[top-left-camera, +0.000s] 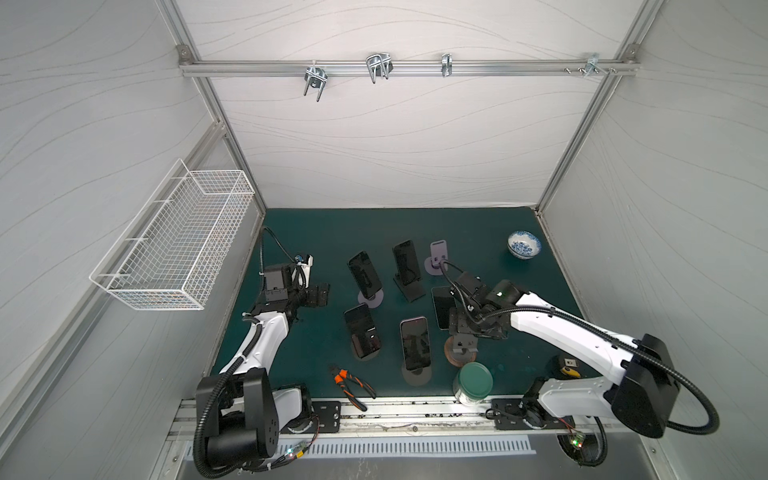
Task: Remove the phone from the phone stand
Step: 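Move the right gripper back over the empty wooden-ring stand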
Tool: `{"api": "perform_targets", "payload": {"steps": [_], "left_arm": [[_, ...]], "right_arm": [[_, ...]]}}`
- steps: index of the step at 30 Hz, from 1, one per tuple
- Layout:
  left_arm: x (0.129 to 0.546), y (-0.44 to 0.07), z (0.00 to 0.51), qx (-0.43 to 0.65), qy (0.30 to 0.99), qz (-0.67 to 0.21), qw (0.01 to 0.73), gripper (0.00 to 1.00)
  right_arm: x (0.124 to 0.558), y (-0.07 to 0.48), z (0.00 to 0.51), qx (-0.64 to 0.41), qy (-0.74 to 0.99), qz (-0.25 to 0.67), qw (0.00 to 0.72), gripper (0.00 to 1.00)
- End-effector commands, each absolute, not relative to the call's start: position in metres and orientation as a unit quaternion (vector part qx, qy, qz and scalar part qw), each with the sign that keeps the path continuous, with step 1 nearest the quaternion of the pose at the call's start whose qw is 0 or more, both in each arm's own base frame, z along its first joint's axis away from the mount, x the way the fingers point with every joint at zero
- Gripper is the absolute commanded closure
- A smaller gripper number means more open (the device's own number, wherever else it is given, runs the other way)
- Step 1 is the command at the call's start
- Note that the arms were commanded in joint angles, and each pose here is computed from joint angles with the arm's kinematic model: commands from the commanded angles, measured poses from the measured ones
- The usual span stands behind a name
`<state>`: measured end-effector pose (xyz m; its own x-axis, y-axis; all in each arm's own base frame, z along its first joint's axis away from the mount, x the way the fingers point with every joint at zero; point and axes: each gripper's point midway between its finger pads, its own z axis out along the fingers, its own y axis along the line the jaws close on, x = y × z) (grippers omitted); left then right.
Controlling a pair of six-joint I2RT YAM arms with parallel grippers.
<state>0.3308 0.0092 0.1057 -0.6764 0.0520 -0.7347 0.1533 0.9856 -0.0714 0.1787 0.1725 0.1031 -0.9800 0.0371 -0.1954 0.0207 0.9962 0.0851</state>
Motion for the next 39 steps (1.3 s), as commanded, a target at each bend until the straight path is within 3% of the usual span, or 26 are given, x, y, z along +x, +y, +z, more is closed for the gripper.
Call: {"api": "perform_targets", "payload": {"steps": [1, 11, 22, 39], "left_arm": [[0.341, 0.011, 0.12, 0.066, 0.906, -0.06, 0.414, 0.01], [0.342, 0.011, 0.119, 0.065, 0.907, -0.06, 0.412, 0.01], [0.341, 0.014, 0.117, 0.065, 0.91, -0.051, 0.405, 0.01], [0.341, 0.015, 0.117, 0.062, 0.911, -0.048, 0.405, 0.01]], "right_arm": [[0.176, 0.181, 0.098, 0.034, 0.994, 0.057, 0.09, 0.15], [0.176, 0.168, 0.084, 0.034, 0.994, 0.002, 0.101, 0.26], [0.172, 0.168, 0.09, 0.022, 0.993, 0.014, 0.119, 0.35], [0.178, 0.124, 0.11, 0.014, 0.992, 0.014, 0.128, 0.39]]}}
